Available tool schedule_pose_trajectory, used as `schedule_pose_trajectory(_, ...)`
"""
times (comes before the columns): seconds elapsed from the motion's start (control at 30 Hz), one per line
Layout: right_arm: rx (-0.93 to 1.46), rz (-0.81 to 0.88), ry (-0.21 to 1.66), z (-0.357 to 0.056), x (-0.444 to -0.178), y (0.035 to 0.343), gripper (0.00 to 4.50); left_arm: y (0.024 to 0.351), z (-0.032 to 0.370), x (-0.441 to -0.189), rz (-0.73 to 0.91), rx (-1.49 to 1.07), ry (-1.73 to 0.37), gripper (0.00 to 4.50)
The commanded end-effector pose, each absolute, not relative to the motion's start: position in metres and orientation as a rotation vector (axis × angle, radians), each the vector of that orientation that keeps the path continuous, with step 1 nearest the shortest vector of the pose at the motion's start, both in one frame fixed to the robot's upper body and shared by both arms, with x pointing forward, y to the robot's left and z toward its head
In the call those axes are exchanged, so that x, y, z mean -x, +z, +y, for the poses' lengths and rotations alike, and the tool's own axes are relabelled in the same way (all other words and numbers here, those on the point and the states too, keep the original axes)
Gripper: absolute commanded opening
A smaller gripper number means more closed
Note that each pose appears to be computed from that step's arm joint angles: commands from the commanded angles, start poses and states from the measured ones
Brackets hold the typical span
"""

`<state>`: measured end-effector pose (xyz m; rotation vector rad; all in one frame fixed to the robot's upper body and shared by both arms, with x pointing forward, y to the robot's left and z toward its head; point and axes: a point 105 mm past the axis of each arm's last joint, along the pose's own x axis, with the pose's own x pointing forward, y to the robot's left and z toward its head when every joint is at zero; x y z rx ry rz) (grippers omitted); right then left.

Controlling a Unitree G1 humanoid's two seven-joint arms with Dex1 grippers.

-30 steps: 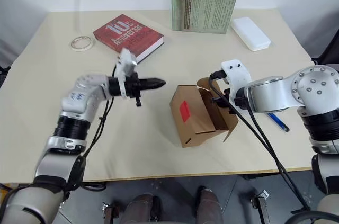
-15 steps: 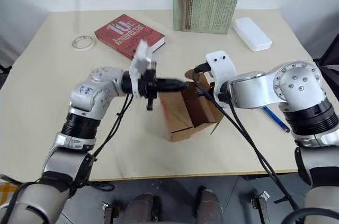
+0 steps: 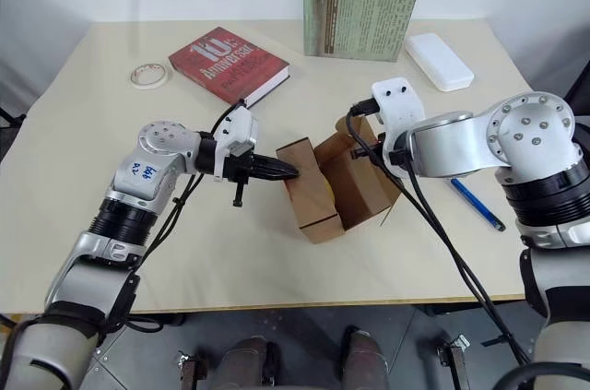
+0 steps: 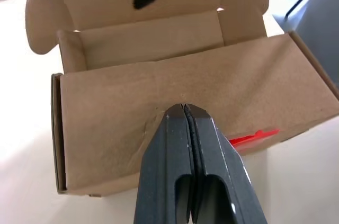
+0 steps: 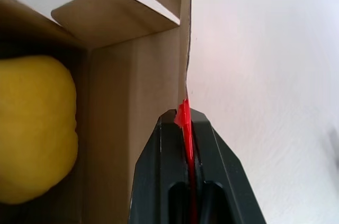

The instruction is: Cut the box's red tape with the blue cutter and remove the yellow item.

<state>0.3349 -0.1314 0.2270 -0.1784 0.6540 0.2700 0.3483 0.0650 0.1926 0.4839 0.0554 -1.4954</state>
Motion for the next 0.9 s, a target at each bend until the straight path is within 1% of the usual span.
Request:
schedule_pose_trajectory(0.03, 0.148, 0.608, 0.297, -0.130, -0.333, 0.242, 0.03, 0.152, 0.070, -0.346, 0.241, -0.560, -1.513, 0.00)
schedule_pose_trajectory(0.2, 0.112, 0.625, 0.271, -0.139, -0.334, 0.237, 0.03, 0.144, 0.076, -0.344, 0.276, -0.620, -1.518, 0.00)
schedule_pose_trajectory(0.4, -0.021, 0.717, 0.201, -0.165, -0.335, 0.207, 0.03, 0.134, 0.076, -0.337, 0.296, -0.647, -1.542, 0.00)
schedule_pose_trajectory(0.47, -0.051, 0.733, 0.182, -0.170, -0.335, 0.201, 0.03, 0.134, 0.075, -0.334, 0.296, -0.640, -1.550, 0.00)
schedule_pose_trajectory(0.53, -0.086, 0.736, 0.184, -0.169, -0.336, 0.198, 0.03, 0.133, 0.074, -0.334, 0.295, -0.635, -1.545, 0.00)
schedule_pose_trajectory(0.6, -0.110, 0.761, 0.190, -0.166, -0.334, 0.187, 0.03, 0.131, 0.073, -0.334, 0.297, -0.628, -1.545, 0.00)
schedule_pose_trajectory(0.8, -0.129, 0.801, 0.227, -0.153, -0.327, 0.167, 0.03, 0.127, 0.071, -0.332, 0.308, -0.599, -1.547, 0.00)
schedule_pose_trajectory(0.9, -0.139, 0.809, 0.227, -0.151, -0.324, 0.162, 0.03, 0.119, 0.075, -0.329, 0.347, -0.612, -1.550, 0.00)
